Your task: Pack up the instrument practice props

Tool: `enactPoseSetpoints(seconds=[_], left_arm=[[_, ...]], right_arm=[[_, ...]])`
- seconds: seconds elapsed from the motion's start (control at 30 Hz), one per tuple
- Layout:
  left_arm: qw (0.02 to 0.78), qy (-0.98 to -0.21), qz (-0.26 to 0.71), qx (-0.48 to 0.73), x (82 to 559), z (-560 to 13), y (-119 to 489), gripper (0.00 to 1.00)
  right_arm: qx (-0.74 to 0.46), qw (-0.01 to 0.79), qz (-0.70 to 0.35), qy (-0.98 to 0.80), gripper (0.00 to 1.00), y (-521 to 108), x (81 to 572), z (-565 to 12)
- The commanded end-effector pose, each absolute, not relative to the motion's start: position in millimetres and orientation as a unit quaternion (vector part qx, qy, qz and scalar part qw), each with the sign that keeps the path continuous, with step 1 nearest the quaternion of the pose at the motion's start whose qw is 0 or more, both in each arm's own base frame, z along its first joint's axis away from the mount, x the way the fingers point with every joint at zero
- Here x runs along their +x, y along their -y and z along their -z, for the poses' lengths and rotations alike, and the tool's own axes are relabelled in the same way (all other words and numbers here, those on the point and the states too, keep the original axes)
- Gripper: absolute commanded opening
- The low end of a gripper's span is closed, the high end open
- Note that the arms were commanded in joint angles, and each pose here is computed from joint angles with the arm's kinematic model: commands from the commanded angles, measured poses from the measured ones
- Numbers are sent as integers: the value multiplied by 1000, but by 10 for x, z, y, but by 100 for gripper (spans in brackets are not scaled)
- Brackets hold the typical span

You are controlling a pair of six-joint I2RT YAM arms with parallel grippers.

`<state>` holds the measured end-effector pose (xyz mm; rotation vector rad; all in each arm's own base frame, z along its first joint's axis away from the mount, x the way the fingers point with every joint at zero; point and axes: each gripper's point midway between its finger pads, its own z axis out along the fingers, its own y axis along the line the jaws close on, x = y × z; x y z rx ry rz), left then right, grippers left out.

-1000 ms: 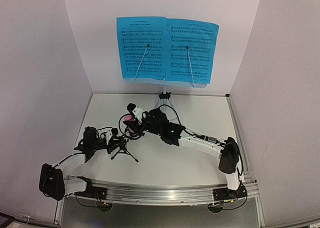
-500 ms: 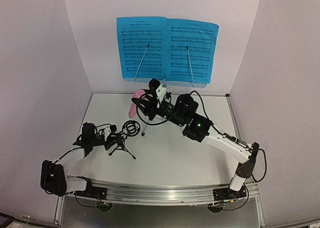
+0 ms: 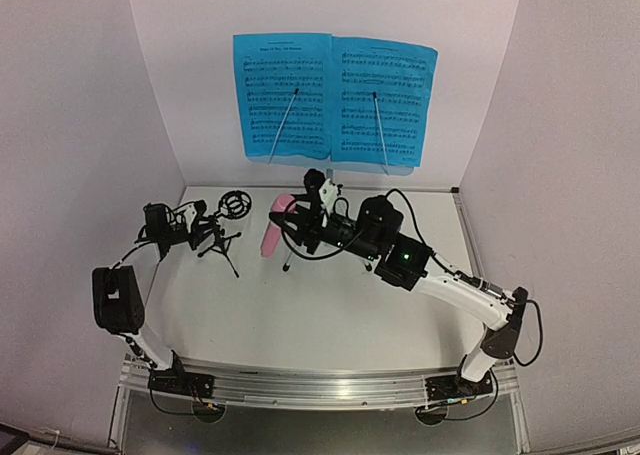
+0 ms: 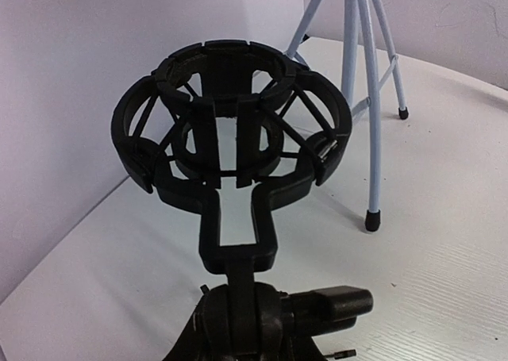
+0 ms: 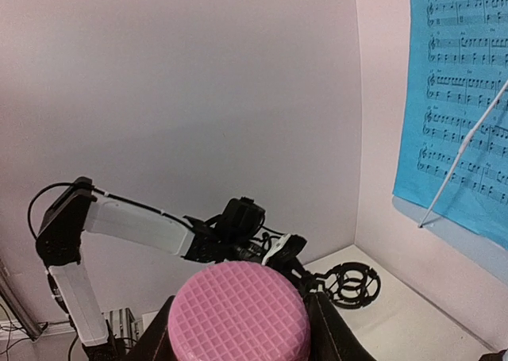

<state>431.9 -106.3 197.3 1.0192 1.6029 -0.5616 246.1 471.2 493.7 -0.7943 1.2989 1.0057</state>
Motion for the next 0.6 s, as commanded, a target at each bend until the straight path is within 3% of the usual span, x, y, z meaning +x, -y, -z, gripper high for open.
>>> enactPoseSetpoints(seconds=[0.0, 0.23, 0.37, 0.43, 0.57], left_arm=[[565, -618, 246, 488, 4569, -2115, 1067, 0], [524, -637, 263, 500, 4591, -1664, 1037, 0], [514, -644, 259, 504, 4705, -1580, 1003, 7], [512, -646, 257, 505, 4765, -1598, 977, 15], [508, -649, 257, 505, 4877, -1654, 914, 49]], right_arm=[[-334, 603, -455, -563, 0, -4705, 2421, -4960], [-318, 601, -439, -588, 0, -4674, 2514, -4832], [-322, 598, -435, -591, 0, -4734, 2546, -4790], [-323, 598, -433, -592, 0, -4762, 2561, -4776], [-331, 596, -430, -591, 0, -4829, 2583, -4727]])
